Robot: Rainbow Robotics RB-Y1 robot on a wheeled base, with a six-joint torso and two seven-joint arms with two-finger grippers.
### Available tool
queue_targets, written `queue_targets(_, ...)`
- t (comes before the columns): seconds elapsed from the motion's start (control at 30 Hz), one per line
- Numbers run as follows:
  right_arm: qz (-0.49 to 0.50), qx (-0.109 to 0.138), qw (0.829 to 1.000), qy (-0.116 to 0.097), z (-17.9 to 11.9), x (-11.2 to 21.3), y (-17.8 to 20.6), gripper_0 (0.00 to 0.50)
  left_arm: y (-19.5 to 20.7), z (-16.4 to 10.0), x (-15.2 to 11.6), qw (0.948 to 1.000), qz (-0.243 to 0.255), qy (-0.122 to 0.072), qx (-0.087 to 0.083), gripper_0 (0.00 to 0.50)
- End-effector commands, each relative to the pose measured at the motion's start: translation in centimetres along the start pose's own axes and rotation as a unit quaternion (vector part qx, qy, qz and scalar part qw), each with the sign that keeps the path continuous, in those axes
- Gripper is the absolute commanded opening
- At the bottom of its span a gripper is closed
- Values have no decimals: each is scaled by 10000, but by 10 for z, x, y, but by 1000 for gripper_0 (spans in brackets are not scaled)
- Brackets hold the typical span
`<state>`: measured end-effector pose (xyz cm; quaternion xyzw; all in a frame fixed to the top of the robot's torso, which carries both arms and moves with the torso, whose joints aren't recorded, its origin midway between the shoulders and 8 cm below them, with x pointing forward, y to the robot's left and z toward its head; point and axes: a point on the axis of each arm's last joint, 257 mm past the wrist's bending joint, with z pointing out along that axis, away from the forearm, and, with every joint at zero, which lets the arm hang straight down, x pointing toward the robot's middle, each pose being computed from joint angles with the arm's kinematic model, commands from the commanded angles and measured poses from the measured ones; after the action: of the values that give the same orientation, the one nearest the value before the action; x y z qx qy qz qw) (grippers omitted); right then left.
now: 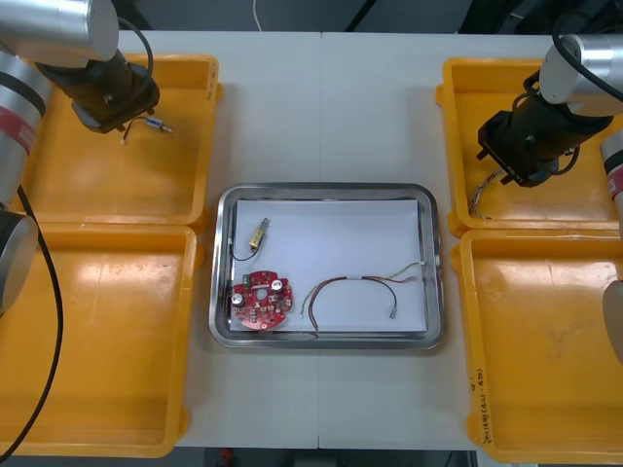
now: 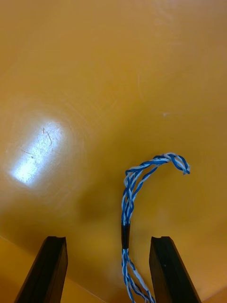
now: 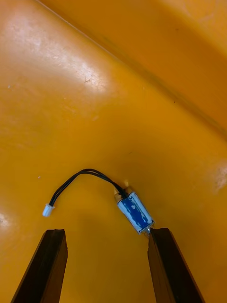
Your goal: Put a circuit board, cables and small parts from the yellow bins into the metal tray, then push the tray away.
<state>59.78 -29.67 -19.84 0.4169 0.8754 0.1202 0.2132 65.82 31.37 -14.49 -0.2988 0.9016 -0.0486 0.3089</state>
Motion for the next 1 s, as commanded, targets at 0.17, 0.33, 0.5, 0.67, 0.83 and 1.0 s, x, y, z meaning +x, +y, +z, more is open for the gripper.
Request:
queue_targets(0.17,409,-149,9990,109,8,9,1,500,-47,-14,-18,9988,142,-357,310,500)
queue_targets(0.33,444,-112,9989,125,13,11,-6,500,-47,-10,-15,9990,97,-341,270,500)
queue_targets(0.5,476,-110,9986,181,16,15,-8,500,-45,-1,-17,9986,55,-426,309,500)
queue_targets(0.67,499,-144,9983,267,16,21,-4,500,-47,4,-18,9982,61,-495,326,500)
queue_targets(0.83,443,-83,9986,283,20,27,-6,500,-48,5,-17,9981,26,-489,367,500)
queue_targets(1.0,458,-15,9985,292,24,30,-11,500,-45,13,-14,9980,98,-544,305,500)
